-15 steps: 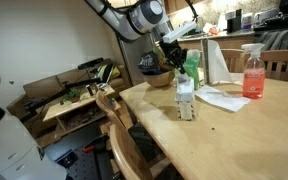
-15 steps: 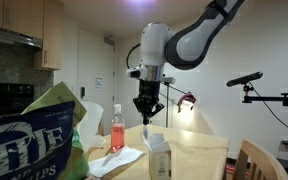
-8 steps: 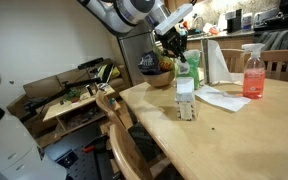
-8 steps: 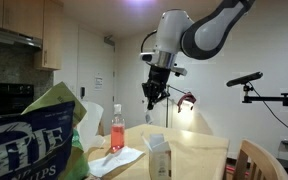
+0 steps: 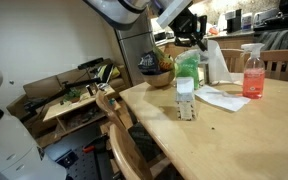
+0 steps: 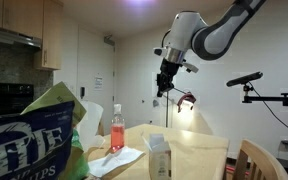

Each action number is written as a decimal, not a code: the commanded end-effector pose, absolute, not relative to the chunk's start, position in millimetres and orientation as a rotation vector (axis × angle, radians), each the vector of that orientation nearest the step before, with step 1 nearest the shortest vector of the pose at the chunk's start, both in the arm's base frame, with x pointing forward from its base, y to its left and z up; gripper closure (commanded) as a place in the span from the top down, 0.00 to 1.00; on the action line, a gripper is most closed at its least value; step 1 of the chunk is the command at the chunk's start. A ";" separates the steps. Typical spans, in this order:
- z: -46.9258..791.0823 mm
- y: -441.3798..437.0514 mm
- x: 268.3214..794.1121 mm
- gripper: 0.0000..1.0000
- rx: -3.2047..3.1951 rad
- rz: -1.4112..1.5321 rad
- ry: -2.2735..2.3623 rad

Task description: Open the white box and remove one tea bag from the box and place it on the table

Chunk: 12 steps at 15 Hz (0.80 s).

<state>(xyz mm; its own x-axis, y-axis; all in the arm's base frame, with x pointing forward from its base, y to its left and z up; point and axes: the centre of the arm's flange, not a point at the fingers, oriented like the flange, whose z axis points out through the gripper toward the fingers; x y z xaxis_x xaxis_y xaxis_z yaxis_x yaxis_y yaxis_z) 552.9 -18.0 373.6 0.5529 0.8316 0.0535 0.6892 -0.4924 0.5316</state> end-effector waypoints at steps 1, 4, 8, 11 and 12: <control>352.3 -47.3 555.0 0.00 2.432 0.469 0.970; 329.6 -69.3 560.6 0.26 2.532 0.456 0.829; 303.2 -78.1 560.6 0.49 2.605 0.465 0.726; 295.8 -68.2 550.0 0.72 2.610 0.505 0.667; 295.9 -61.2 545.7 0.80 2.621 0.508 0.645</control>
